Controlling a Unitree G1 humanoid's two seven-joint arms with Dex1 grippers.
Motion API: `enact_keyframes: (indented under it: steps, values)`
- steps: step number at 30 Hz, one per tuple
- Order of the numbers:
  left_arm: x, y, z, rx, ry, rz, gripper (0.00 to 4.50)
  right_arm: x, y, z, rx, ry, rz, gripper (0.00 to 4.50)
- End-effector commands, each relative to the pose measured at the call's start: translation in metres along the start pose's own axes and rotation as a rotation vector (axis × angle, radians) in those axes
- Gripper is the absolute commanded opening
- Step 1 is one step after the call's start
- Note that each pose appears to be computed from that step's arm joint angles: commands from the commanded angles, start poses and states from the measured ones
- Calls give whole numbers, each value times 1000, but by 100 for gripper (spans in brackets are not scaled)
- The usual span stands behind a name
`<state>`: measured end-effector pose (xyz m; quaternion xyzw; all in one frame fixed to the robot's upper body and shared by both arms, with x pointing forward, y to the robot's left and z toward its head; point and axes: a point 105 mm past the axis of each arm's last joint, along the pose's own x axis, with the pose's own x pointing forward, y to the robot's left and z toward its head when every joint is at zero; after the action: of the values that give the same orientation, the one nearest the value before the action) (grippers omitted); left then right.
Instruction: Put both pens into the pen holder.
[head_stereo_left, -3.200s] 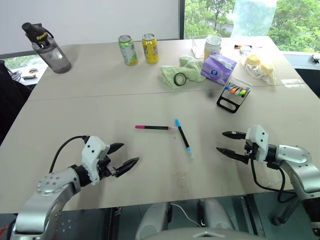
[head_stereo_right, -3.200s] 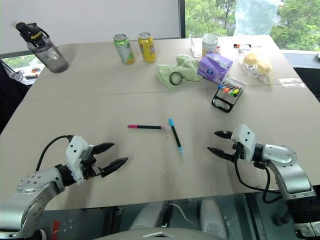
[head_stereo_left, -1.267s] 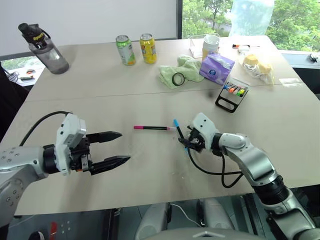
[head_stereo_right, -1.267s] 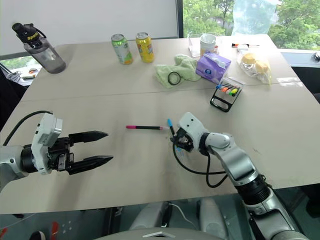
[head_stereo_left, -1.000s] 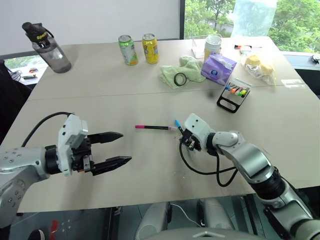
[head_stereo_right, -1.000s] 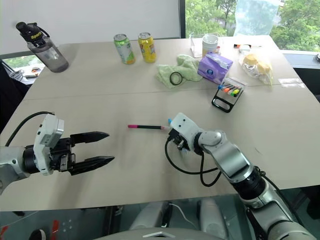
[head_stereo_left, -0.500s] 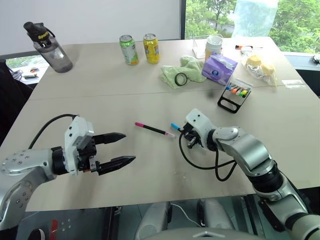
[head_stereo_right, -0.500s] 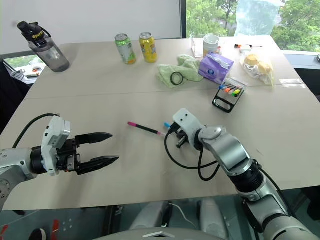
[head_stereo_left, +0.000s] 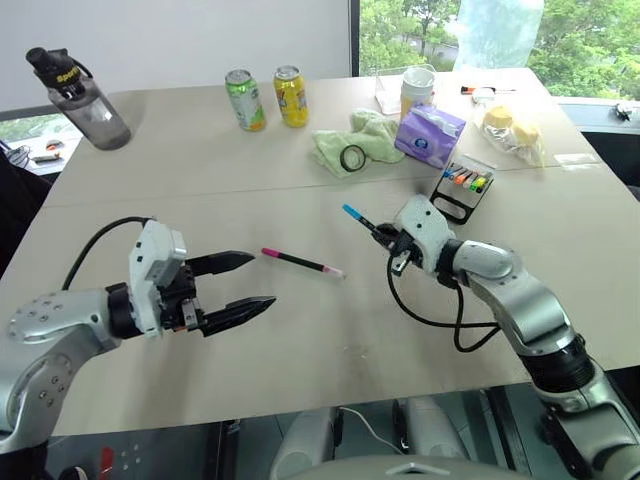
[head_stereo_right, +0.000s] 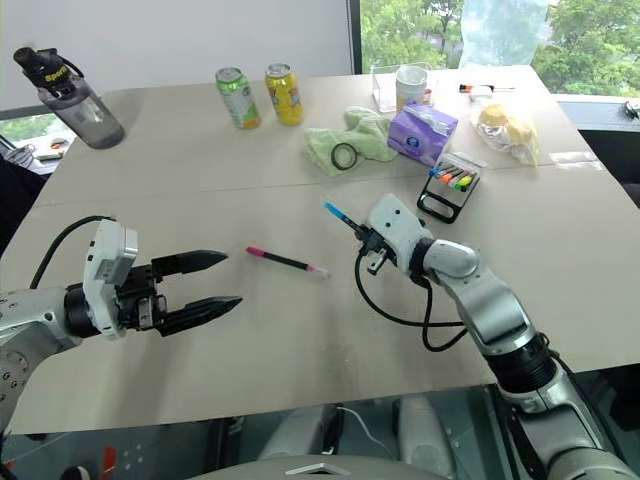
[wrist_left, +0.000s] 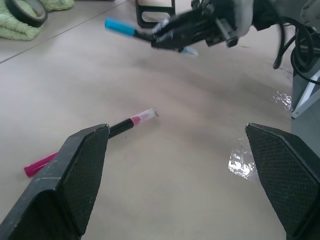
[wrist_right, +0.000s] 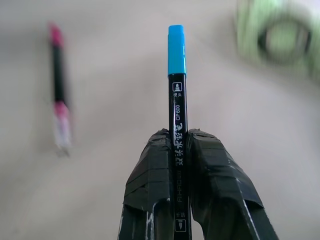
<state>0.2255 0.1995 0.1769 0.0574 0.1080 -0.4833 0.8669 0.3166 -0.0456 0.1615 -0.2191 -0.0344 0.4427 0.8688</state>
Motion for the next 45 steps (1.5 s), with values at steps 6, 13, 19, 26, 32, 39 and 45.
enact_keyframes:
  steps: [6, 13, 19, 26, 32, 39, 45]
  values:
    - [6, 9, 19, 47, -93, 36, 450, -9, -5, 15, -401, -216, -6, 1]
    - [20, 12, 54, -150, -486, 69, 450, 2, -1, 28, -532, -322, -42, 1]
    - [38, 23, 64, -429, -767, 109, 450, 9, 8, 41, -574, -394, -45, 1]
    - [64, 18, 54, -545, -774, 68, 450, 13, 12, 58, -602, -458, -65, 1]
    - [77, 15, 52, -565, -764, 35, 450, 13, 16, 64, -640, -483, -52, 1]
    - [91, 10, 54, -570, -760, -5, 321, 13, 18, 64, -653, -483, -38, 0]
    - [95, 11, 48, -542, -725, 10, 20, 14, 19, 63, -661, -469, -26, 0]
